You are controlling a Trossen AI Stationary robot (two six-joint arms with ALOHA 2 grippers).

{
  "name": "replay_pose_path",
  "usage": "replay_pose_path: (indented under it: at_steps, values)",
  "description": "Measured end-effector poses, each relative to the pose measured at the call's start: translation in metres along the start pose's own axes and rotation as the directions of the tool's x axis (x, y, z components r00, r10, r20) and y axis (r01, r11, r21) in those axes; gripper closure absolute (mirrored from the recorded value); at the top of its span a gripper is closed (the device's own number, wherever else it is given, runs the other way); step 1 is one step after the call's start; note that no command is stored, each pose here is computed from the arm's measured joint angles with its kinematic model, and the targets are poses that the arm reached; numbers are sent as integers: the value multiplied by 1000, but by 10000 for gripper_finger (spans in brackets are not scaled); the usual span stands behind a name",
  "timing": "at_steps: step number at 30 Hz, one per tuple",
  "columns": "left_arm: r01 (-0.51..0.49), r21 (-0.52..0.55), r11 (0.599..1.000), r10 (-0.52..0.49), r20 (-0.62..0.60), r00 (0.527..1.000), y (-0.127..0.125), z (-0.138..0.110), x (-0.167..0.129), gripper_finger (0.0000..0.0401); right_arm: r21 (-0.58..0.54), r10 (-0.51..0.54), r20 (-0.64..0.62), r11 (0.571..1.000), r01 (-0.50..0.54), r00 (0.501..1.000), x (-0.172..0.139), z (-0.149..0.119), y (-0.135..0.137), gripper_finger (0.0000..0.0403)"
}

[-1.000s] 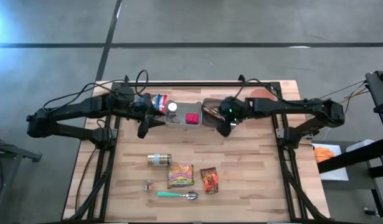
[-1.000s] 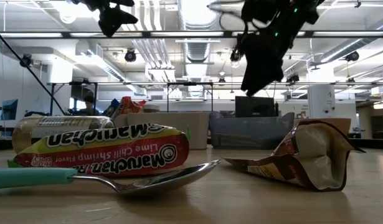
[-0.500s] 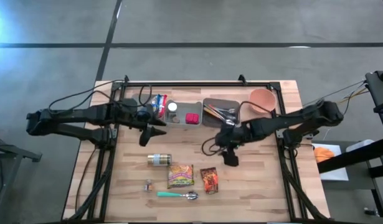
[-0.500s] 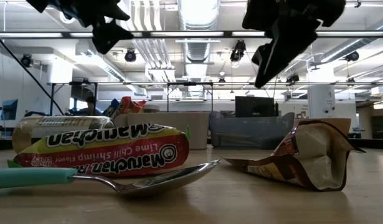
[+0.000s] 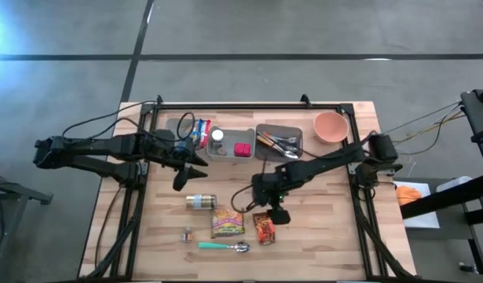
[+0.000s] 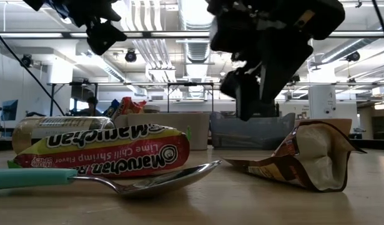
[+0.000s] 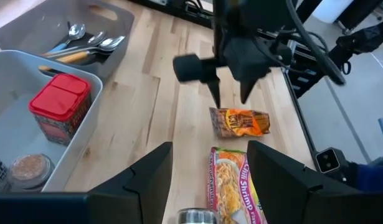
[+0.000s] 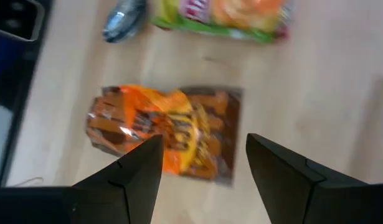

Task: Pick & Place Food Item
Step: Put the orange seasoning pack into the right gray bin

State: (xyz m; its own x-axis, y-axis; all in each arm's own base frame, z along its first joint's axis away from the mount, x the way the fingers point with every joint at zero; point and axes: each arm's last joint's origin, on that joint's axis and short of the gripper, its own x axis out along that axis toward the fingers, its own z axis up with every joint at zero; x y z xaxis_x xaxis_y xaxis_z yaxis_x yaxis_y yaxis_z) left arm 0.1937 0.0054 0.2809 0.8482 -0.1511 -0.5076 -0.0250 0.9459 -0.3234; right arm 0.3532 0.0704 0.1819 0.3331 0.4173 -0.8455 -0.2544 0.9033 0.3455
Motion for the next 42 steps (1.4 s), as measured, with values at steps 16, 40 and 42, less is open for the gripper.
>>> replay_pose_path:
  at_steps: [16,40,42]
  values:
    - [-12,23,1000,13,-45,999,1,-5,0,191,-176,138,-83,973,-151,987,47,23,-13,175]
    - [-16,-4,1000,16,-44,999,1,-5,0,192,523,-108,-119,838,155,987,19,19,20,176]
    - [-16,-4,1000,16,-45,999,1,-5,0,192,601,-160,-108,776,192,981,8,17,35,175]
